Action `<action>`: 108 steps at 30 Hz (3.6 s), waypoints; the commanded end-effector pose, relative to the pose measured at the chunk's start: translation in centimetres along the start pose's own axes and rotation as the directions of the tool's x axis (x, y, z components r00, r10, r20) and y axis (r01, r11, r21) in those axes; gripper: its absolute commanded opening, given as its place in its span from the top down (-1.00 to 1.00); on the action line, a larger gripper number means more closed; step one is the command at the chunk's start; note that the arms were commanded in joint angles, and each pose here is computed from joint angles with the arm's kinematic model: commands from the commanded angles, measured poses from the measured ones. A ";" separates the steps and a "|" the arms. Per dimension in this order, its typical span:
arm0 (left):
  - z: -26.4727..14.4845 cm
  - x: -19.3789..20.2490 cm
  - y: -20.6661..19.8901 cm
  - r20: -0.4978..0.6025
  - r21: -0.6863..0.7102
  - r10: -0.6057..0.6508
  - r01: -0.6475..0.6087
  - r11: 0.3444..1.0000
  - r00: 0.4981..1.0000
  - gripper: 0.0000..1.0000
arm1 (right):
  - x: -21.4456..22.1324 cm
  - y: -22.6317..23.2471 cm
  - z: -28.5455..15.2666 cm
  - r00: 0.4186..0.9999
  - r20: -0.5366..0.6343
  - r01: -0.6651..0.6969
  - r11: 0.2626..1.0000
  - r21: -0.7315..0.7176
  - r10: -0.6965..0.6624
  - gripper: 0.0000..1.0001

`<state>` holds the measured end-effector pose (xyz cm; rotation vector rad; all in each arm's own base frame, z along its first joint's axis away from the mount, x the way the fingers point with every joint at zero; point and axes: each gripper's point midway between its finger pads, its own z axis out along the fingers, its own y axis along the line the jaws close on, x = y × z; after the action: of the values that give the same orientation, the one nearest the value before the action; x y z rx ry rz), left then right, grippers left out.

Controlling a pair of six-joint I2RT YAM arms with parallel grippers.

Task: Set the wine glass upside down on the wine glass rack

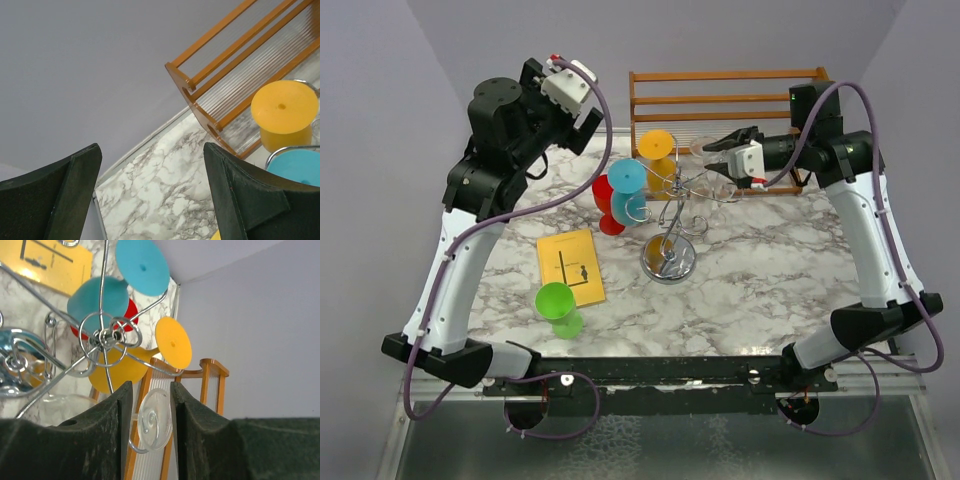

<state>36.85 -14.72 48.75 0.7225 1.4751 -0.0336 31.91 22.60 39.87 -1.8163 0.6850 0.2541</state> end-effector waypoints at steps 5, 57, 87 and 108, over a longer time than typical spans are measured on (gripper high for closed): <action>-2.1 3.6 2.3 -0.075 -0.092 -0.058 0.051 0.994 0.995 -0.74 | -5.3 -3.1 -2.0 0.977 0.121 -0.191 0.974 0.126 0.176 0.12; 9.6 25.5 -7.4 -0.578 -0.026 -0.578 0.696 0.718 0.575 -0.36 | 6.9 2.5 -18.1 0.484 0.011 -0.436 0.230 0.870 0.875 -0.71; 8.9 25.2 -4.1 -0.620 -0.019 -0.352 0.436 0.900 0.701 1.00 | 8.2 3.4 -18.0 0.469 0.007 -0.452 0.233 0.861 0.883 -0.72; 3.7 4.2 10.8 -0.096 -0.357 -0.224 0.176 0.917 0.970 1.00 | 12.0 5.1 -20.0 0.421 -0.146 -0.295 0.287 0.912 0.895 -0.74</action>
<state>46.76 -6.82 42.93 0.3901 1.8008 0.1085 34.46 0.58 37.06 -0.5911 1.7836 -0.1290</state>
